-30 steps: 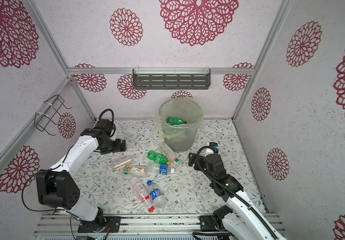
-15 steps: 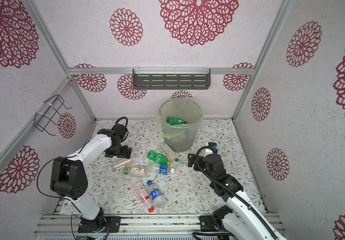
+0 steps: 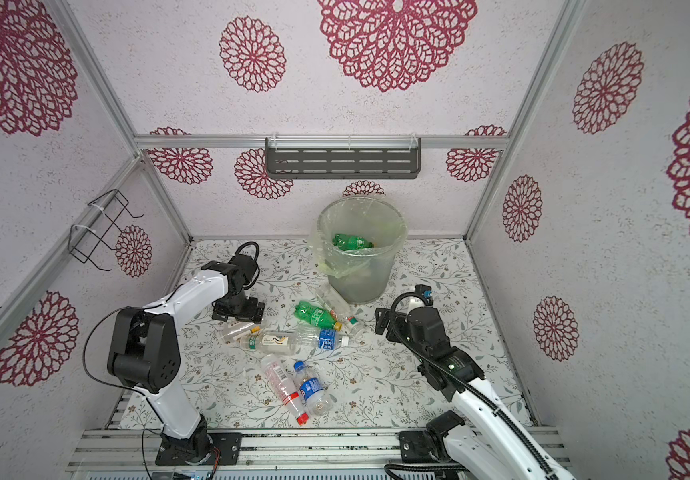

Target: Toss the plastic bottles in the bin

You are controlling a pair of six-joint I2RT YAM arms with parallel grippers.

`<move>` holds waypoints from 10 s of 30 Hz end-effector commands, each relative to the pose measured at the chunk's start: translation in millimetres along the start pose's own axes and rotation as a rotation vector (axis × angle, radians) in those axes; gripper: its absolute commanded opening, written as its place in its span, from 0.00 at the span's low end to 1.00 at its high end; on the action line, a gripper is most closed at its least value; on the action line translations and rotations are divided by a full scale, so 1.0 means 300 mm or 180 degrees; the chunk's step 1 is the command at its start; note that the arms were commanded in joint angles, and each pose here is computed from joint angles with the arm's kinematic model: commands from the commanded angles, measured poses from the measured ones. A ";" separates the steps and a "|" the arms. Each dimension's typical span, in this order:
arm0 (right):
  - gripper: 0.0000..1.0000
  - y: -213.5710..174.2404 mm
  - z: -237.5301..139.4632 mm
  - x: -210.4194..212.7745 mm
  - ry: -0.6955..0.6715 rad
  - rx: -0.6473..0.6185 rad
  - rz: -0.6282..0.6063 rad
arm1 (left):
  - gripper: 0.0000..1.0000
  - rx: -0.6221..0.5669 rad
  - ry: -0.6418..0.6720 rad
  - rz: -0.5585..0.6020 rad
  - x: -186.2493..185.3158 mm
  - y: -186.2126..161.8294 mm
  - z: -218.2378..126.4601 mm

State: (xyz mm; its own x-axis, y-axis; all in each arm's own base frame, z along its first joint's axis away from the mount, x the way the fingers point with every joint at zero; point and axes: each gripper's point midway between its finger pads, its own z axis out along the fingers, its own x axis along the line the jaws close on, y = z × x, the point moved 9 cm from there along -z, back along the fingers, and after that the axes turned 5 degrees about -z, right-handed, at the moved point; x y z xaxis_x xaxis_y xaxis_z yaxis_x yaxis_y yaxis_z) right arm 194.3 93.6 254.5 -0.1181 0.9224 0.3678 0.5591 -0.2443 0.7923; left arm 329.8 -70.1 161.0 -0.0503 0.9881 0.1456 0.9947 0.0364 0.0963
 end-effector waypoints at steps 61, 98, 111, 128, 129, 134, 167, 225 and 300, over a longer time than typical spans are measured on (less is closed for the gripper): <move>0.99 0.021 -0.023 0.004 0.0053 -0.0110 0.0036 | 0.72 0.0332 0.0358 -0.0722 0.152 0.081 0.189; 0.99 -0.028 -0.009 -0.040 -0.0235 -0.0001 -0.0020 | 0.44 -0.0236 -0.0121 -0.0895 0.155 0.098 -0.043; 0.99 -0.049 0.025 -0.045 -0.0271 0.0086 0.0029 | 0.46 -0.0679 -0.1090 -0.0989 0.086 0.146 -0.282; 0.99 -0.073 0.038 -0.053 -0.0266 0.0127 0.0114 | 0.46 -0.1162 -0.2049 -0.0940 -0.003 0.182 -0.583; 0.99 -0.073 0.038 -0.054 -0.0265 0.0129 0.0114 | 0.46 -0.1187 -0.2071 -0.0928 -0.004 0.179 -0.602; 0.99 -0.073 0.036 -0.054 -0.0261 0.0133 0.0106 | 0.46 -0.1347 -0.2187 -0.0915 0.005 0.163 -0.689; 0.99 -0.078 0.031 -0.057 -0.0264 0.0136 0.0113 | 0.47 -0.1900 -0.2987 -0.0744 -0.064 0.086 -0.896; 0.99 -0.114 0.099 -0.036 -0.0107 0.0429 0.0301 | 0.97 -0.2195 -0.2458 -0.1183 0.028 0.042 -0.771; 0.99 -0.497 0.120 0.507 0.1146 0.1464 -0.0769 | 0.97 -0.1595 -0.1658 -0.2403 0.326 -0.061 -0.342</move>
State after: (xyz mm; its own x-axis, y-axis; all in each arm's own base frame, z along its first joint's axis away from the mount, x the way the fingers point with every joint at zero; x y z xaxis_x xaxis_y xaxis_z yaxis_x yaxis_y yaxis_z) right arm 124.2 274.9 168.5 -0.4814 0.7645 0.4288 0.7910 0.1682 0.5882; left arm 300.0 7.5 271.8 -0.4820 0.6846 -0.5468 0.5754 0.7180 0.3917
